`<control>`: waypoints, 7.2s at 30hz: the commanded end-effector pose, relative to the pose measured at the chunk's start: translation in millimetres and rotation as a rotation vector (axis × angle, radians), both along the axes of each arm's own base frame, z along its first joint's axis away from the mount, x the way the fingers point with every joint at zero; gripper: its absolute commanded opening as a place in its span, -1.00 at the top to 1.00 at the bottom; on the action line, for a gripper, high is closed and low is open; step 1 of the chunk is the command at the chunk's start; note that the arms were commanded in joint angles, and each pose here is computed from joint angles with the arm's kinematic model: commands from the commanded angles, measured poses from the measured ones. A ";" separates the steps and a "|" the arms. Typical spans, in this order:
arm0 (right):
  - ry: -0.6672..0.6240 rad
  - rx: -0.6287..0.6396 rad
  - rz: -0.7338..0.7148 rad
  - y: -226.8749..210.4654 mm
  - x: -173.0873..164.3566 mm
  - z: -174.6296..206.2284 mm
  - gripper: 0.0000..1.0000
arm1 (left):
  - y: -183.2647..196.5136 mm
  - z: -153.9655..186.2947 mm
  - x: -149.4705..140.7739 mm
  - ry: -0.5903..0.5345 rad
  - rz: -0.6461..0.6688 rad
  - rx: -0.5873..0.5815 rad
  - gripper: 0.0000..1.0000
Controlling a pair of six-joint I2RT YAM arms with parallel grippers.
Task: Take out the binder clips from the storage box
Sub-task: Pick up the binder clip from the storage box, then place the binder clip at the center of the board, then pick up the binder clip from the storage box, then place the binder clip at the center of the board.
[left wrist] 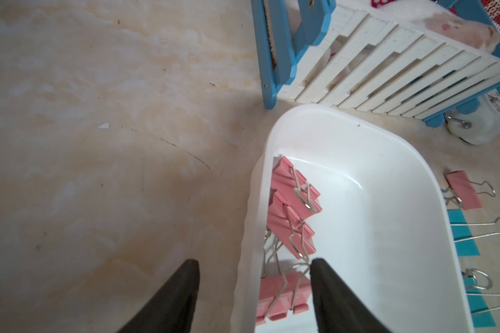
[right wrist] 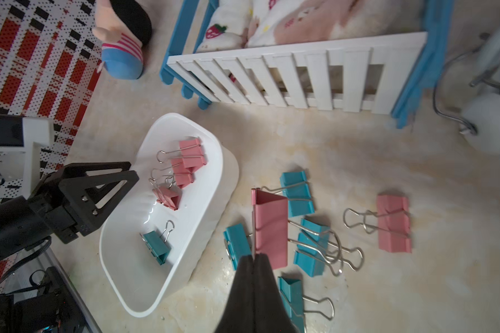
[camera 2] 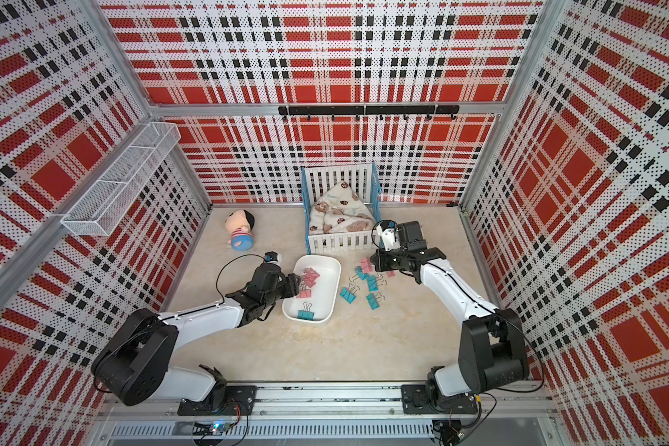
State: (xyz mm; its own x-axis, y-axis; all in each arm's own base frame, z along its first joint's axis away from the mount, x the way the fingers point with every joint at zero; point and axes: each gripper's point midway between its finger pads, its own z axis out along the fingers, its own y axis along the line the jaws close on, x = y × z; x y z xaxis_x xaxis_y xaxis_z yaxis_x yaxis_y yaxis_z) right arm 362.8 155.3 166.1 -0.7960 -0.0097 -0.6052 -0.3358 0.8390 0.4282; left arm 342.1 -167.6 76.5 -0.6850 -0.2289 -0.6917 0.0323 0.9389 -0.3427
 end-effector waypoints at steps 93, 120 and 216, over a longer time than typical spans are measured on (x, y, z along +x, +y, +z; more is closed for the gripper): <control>-0.008 -0.227 0.577 253.4 22.7 -67.9 0.23 | -1.8 -24.7 -15.0 0.064 -0.006 -0.006 -0.04; 0.002 -0.392 0.544 241.0 22.8 -94.6 0.68 | -8.1 -23.0 -11.4 0.064 -0.022 -0.001 0.01; 0.084 -0.677 -0.396 -128.4 47.4 -68.5 1.00 | -10.9 -16.3 -4.8 0.050 -0.033 0.017 -0.09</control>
State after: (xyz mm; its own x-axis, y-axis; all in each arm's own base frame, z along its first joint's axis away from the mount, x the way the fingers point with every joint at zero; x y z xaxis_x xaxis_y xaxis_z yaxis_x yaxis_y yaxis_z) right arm 407.7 33.7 103.1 -0.8611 -0.0777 -0.5025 0.0217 0.9817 -0.1890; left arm 334.0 -174.2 57.7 -0.7287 -0.2060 -0.6531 0.0338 0.9417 -0.3347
